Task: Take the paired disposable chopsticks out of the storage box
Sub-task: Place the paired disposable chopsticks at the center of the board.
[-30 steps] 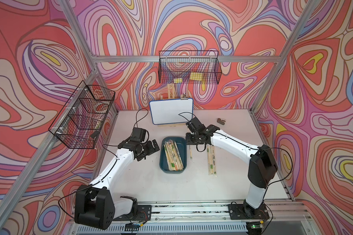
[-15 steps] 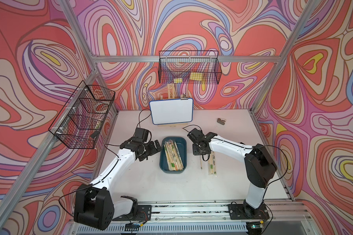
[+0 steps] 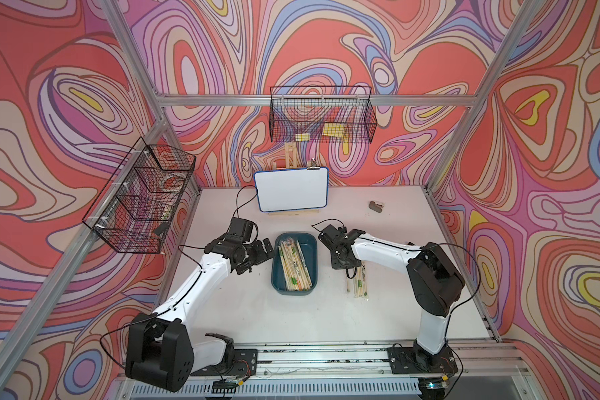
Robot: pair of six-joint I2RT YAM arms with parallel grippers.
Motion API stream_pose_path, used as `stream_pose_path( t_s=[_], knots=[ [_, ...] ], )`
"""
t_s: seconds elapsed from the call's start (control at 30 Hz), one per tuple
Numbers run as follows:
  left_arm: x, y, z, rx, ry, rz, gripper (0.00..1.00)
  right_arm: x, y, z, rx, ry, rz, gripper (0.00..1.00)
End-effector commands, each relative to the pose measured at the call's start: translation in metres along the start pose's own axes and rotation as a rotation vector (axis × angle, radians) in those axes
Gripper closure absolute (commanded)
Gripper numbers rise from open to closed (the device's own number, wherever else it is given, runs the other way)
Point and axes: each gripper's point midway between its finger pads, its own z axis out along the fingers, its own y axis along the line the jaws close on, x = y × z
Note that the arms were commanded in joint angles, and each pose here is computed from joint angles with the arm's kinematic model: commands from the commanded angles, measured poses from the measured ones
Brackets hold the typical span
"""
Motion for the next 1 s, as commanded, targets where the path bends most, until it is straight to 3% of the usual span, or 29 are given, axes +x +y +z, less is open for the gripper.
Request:
stream_pose_path(
  t_s=[0.0, 0.5, 0.97],
  knots=[
    [-0.002, -0.002, -0.002, -0.003, -0.011, 0.001, 0.0, 0.009, -0.009, 0.009, 0.061, 0.015, -0.007, 1.0],
    [0.001, -0.003, 0.001, -0.001, -0.002, 0.009, 0.0, 0.021, -0.016, 0.017, 0.088, 0.04, -0.003, 0.99],
    [0.001, -0.003, -0.001, 0.002, -0.005, 0.017, 0.0, 0.021, -0.02, 0.017, 0.113, 0.04, -0.002, 0.81]
  ],
)
